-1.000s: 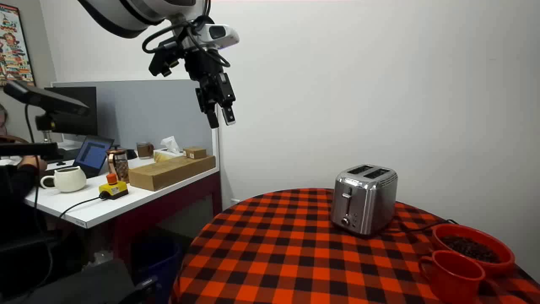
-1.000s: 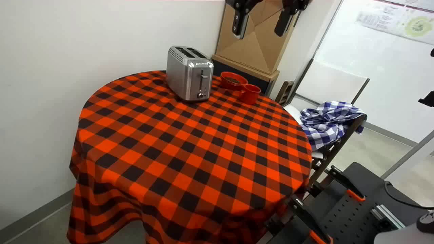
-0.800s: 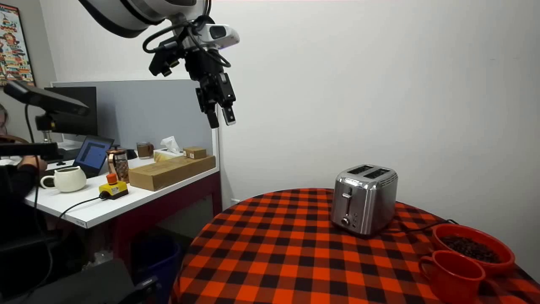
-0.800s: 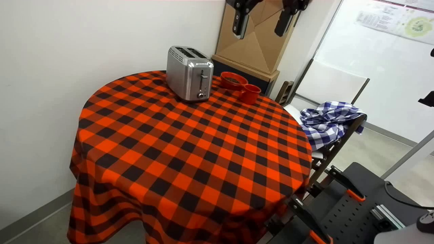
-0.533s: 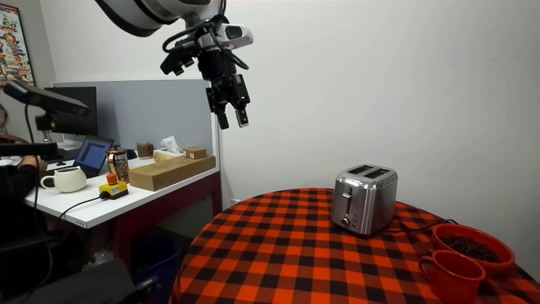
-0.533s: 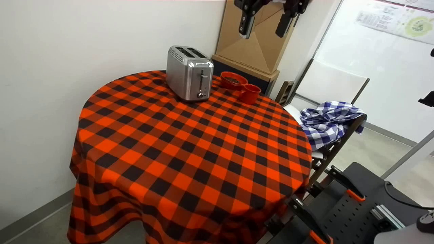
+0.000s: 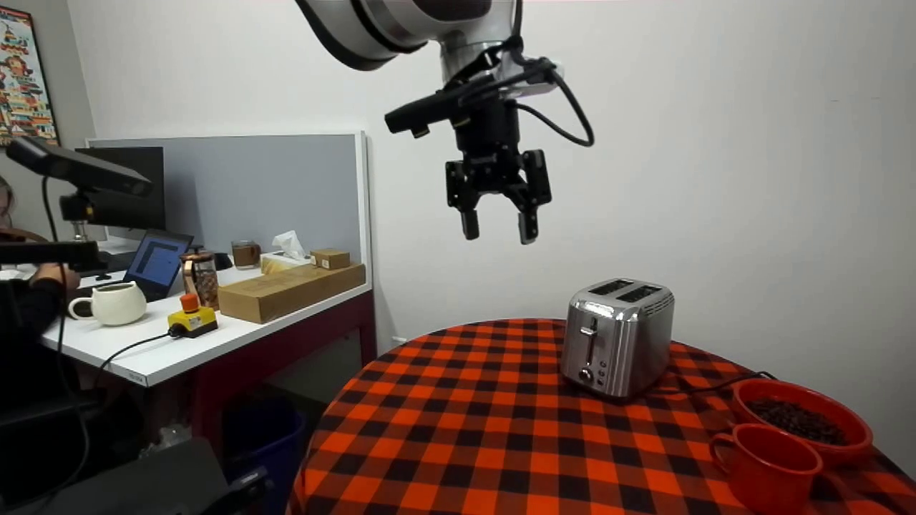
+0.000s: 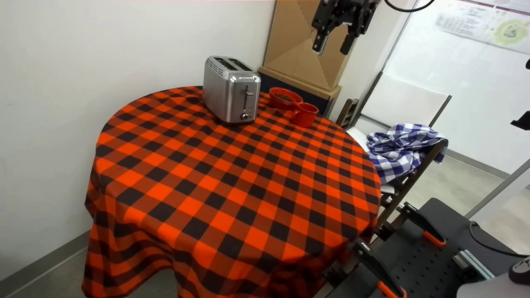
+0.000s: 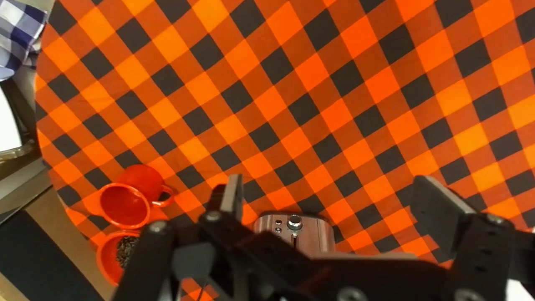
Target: Push down the slider of the toaster.
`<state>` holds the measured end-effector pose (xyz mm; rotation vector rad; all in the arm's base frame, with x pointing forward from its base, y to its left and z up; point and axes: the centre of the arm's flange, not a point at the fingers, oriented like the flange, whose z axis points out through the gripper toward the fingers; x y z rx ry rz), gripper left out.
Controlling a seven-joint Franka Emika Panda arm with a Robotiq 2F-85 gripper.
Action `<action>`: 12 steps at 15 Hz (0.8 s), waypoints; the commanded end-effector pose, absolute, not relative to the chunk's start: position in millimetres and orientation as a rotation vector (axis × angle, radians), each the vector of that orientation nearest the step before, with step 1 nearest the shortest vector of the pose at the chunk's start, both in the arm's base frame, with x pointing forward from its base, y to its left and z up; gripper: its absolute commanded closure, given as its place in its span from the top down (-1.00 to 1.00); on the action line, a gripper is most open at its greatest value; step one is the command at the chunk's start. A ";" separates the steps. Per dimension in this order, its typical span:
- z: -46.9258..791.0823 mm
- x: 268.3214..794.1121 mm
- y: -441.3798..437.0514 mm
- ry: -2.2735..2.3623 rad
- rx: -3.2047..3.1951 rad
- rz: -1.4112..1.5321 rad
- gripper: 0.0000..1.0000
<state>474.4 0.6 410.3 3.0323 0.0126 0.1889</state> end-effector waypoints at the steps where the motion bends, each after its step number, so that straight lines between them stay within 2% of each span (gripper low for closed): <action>1: 384.9 539.6 -26.1 0.085 3.043 0.150 1.00; 8: 330.5 633.3 -51.1 0.101 3.003 0.141 1.00; 9: 323.6 646.3 -52.5 0.108 3.002 0.143 0.85; 11: 312.0 664.9 -52.5 0.109 2.996 0.134 0.33; 12: 305.9 673.3 -52.0 0.112 2.995 0.132 0.19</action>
